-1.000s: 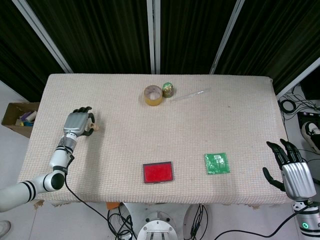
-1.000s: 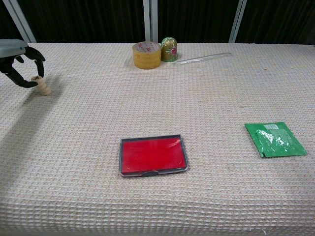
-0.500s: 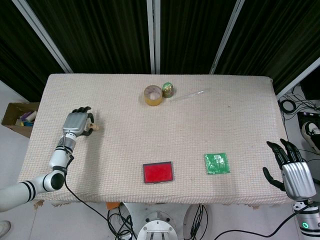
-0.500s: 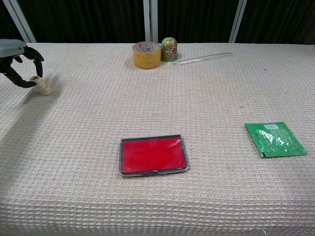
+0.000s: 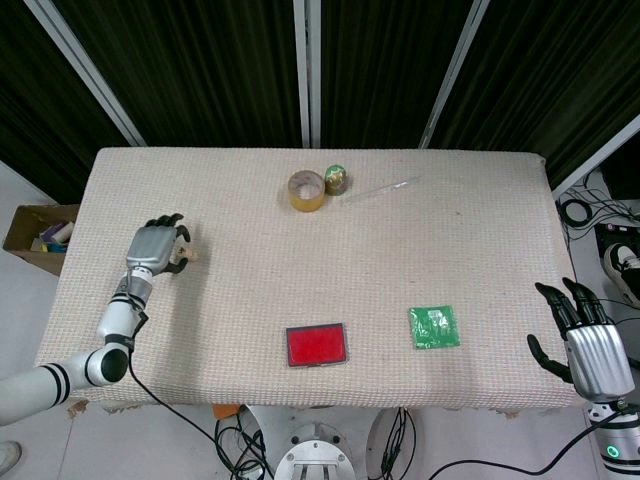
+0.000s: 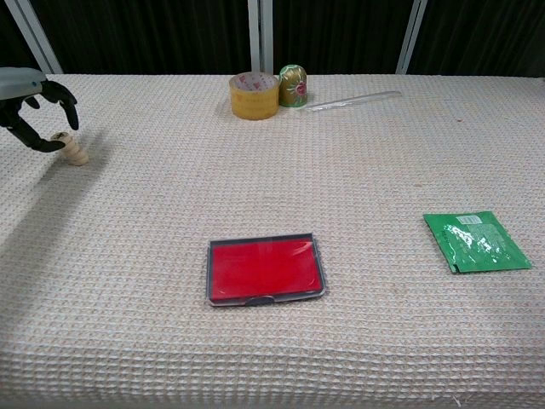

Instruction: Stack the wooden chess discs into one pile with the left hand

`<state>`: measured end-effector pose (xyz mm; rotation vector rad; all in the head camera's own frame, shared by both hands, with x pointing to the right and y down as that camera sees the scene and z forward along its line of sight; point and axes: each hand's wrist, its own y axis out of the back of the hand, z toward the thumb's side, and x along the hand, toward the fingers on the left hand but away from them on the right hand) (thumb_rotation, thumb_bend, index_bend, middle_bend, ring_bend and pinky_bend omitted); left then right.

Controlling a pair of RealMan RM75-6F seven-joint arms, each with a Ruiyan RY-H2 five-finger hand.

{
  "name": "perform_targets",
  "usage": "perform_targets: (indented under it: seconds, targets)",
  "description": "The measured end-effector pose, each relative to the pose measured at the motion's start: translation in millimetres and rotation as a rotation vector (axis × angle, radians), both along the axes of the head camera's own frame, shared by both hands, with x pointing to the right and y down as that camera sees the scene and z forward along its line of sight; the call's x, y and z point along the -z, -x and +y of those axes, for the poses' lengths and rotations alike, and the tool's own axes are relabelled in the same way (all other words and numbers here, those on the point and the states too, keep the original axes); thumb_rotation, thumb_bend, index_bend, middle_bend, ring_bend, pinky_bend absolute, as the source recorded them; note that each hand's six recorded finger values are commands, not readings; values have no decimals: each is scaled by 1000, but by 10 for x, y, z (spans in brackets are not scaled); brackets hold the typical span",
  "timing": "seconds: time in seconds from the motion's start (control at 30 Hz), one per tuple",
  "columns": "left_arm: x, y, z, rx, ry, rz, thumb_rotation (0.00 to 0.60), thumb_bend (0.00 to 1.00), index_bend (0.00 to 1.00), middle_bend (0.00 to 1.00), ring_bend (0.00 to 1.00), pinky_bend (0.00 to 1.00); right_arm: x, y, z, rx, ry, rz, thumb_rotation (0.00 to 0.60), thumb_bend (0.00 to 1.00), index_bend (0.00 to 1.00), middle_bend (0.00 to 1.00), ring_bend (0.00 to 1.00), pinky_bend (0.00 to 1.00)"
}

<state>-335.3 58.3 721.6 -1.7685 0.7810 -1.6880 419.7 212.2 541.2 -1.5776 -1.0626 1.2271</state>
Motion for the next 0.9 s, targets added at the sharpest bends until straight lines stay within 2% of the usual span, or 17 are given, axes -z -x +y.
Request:
perform_targets:
  seconds: [0.17, 0.27, 0.37, 0.5, 0.6, 0.9]
  targets:
    - [213, 113, -32, 53, -80, 29, 600, 228, 291, 85, 94, 164, 24, -22, -19, 9, 5, 12, 600, 297, 130, 219, 42, 141]
    - [433, 344, -8, 110, -154, 32, 600, 226, 291, 98, 95, 164, 52, -49, -44, 18, 17, 16, 600, 297, 130, 219, 42, 142]
    - [664, 658, 108, 168, -222, 14, 600, 228, 291, 105, 95, 164, 83, -105, -86, 18, 35, 19, 600, 297, 130, 220, 42, 141]
    - [929, 1046, 433, 209, -282, -25, 600, 234, 291, 109, 95, 164, 107, -178, -158, 5, 51, 16, 600, 299, 133, 219, 42, 141]
    - [1074, 1199, 709, 210, -303, -31, 600, 235, 291, 110, 95, 164, 94, -204, -205, 2, 57, 24, 600, 298, 134, 219, 42, 141]
    - [1490, 1329, 1518, 230, -350, 40, 600, 234, 291, 110, 95, 164, -24, -116, -146, 14, 59, 50, 600, 298, 134, 219, 42, 141]
